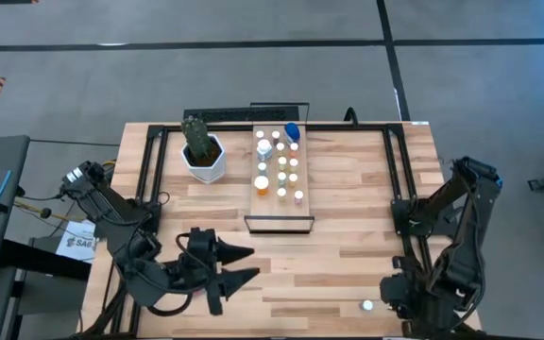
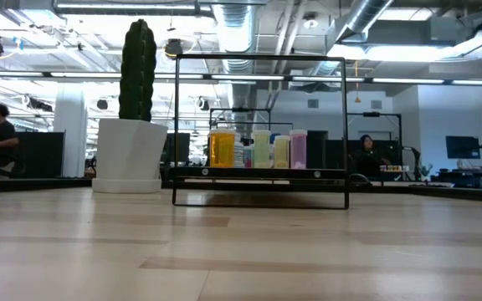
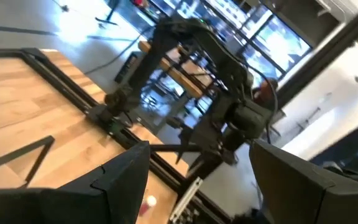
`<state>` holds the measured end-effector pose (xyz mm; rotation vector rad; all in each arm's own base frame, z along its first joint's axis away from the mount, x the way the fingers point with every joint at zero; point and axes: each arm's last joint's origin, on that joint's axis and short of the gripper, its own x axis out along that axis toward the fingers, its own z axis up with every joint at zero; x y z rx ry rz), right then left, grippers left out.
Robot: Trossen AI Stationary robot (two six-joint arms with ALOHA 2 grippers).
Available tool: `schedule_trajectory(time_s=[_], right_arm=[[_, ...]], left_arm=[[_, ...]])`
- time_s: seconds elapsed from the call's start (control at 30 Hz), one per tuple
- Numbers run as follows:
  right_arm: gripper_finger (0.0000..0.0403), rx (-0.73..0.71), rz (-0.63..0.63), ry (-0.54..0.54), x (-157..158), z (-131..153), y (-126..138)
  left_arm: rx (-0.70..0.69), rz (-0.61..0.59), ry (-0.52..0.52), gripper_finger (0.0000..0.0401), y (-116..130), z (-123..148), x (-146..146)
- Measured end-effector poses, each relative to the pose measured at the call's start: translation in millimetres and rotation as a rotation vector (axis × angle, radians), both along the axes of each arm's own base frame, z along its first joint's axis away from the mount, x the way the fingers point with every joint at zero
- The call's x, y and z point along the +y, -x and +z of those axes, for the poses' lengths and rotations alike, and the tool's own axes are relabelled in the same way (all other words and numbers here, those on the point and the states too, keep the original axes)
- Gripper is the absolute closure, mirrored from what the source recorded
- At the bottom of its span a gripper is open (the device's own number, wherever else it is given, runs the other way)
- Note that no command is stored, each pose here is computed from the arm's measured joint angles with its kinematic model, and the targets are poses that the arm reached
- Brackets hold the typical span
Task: Pick and place medicine bottles onto shelf by color
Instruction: Put the right blue pill bottle on the shelf
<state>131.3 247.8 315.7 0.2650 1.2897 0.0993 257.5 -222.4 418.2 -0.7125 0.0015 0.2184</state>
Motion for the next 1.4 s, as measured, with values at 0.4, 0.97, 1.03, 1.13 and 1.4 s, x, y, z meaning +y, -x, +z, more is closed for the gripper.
schedule_trajectory(time_s=[0.4,0.97,1.03,1.13,1.4], right_arm=[[0.0181,-0.020,0.058,0.039,2,-35,1],[0.0188,-0.287,0.242,0.127,5,-80,9],[0.0187,-0.287,0.244,0.136,3,-87,10],[0.0184,-0.292,0.240,0.127,2,-97,10],[0.0177,-0.293,0.239,0.135,-1,-109,12]], left_arm=[[-0.013,0.124,-0.009,0.0136,1,0,3],[-0.009,0.154,0.028,0.0136,-4,-2,10],[-0.010,0.155,0.031,0.0136,-4,-2,10],[-0.016,0.157,0.052,0.0136,-4,-2,10],[-0.023,0.162,0.073,0.0136,-4,-2,10]])
